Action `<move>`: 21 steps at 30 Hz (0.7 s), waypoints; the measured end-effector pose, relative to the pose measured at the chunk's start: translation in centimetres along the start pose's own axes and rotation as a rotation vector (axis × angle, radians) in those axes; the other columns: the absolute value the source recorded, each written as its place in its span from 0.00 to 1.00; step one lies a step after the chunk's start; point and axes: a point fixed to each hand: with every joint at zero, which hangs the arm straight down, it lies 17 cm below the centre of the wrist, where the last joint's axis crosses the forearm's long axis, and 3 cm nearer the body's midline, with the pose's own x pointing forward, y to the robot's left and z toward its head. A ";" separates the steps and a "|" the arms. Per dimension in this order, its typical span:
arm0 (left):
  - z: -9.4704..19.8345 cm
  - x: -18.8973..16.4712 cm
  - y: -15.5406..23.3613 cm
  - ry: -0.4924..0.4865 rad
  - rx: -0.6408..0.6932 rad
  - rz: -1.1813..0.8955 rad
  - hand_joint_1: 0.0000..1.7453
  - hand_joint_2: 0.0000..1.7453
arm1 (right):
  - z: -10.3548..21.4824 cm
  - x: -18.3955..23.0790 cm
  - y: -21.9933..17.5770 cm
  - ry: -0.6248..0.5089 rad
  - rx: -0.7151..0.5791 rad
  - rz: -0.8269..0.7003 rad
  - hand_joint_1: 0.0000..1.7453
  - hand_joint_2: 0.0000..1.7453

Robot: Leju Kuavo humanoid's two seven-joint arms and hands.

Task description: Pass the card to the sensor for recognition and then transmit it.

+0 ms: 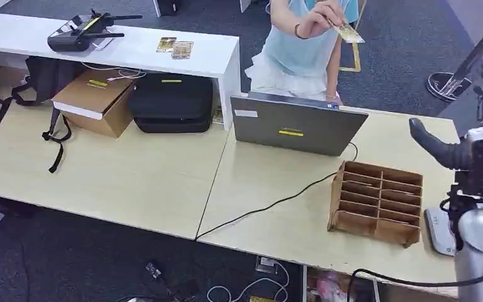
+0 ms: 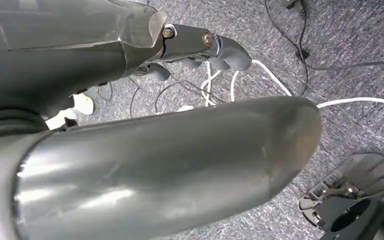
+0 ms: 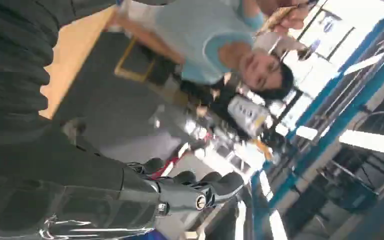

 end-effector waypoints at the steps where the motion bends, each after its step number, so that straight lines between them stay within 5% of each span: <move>1: 0.0 0.1 0.0 -0.001 0.000 -0.007 0.00 0.00 | -0.3 0.5 0.2 -0.024 -0.010 0.080 0.00 1.00; 7: 0.3 2.0 0.3 -0.026 -0.010 -0.048 0.00 0.00 | -1.8 3.7 1.6 -0.173 -0.063 0.424 0.00 1.00; 21: 0.7 3.9 0.9 -0.052 -0.013 -0.116 0.00 0.00 | -5.8 5.1 6.0 -0.218 -0.017 0.585 0.00 1.00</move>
